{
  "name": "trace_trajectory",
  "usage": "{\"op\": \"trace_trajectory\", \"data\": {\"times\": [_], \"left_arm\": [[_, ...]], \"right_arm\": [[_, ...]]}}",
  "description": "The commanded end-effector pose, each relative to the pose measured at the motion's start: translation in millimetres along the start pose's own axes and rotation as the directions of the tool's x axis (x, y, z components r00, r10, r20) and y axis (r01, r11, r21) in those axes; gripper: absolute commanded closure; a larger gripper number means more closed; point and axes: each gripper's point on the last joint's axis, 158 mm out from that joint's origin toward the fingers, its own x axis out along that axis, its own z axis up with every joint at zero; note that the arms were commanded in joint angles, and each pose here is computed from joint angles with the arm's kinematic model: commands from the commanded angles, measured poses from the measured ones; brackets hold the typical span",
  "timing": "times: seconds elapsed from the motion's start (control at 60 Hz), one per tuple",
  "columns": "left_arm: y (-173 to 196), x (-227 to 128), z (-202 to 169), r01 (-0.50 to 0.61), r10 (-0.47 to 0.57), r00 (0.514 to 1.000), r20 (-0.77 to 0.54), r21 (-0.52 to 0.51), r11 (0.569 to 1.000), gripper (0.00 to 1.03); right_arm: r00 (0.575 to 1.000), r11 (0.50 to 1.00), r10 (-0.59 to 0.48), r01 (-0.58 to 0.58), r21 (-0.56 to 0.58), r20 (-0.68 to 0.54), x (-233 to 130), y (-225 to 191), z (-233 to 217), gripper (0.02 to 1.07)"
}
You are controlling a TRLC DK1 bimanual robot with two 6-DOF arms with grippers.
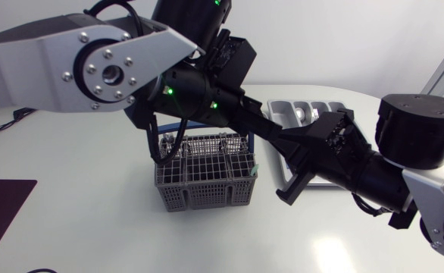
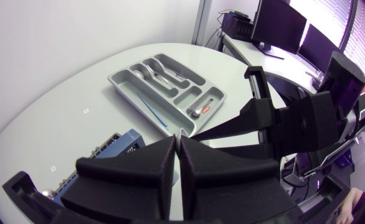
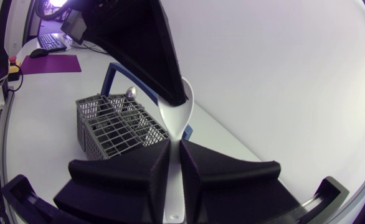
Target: Unload the cutlery basket into the drawer organizer.
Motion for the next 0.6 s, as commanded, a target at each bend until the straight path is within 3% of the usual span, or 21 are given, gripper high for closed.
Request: {"op": "trace_trajectory", "data": {"times": [0.0,0.067,0.167,0.233,0.367,0.583], "left_arm": [[0,7,-2,0.007,-0.008,1.000,-0.006,-0.020,1.000,0.90],[0,6,0,0.008,-0.008,1.000,-0.003,-0.020,1.000,0.72],[3,1,6,0.002,-0.002,1.000,0.015,-0.021,1.000,0.35],[5,-5,12,-0.001,0.002,0.999,0.034,-0.023,1.000,0.21],[11,-12,20,-0.014,0.015,0.998,0.057,-0.029,0.999,0.08],[28,-31,33,-0.060,0.064,0.992,0.109,-0.039,0.997,0.07]], "right_arm": [[1.000,1.000,0.025,-0.026,0.016,0.015,1,7,3,0.94],[0.999,0.999,0.032,-0.032,0.015,0.013,-1,9,2,0.94],[0.999,0.999,0.046,-0.047,0.014,0.006,-3,13,-2,0.94],[0.998,0.998,0.061,-0.061,0.012,0.001,-5,17,-5,0.95],[0.997,0.997,0.079,-0.079,0.002,-0.016,-11,20,-16,0.95],[0.994,0.996,0.095,-0.095,0.000,-0.048,-29,5,-39,0.95]]}}
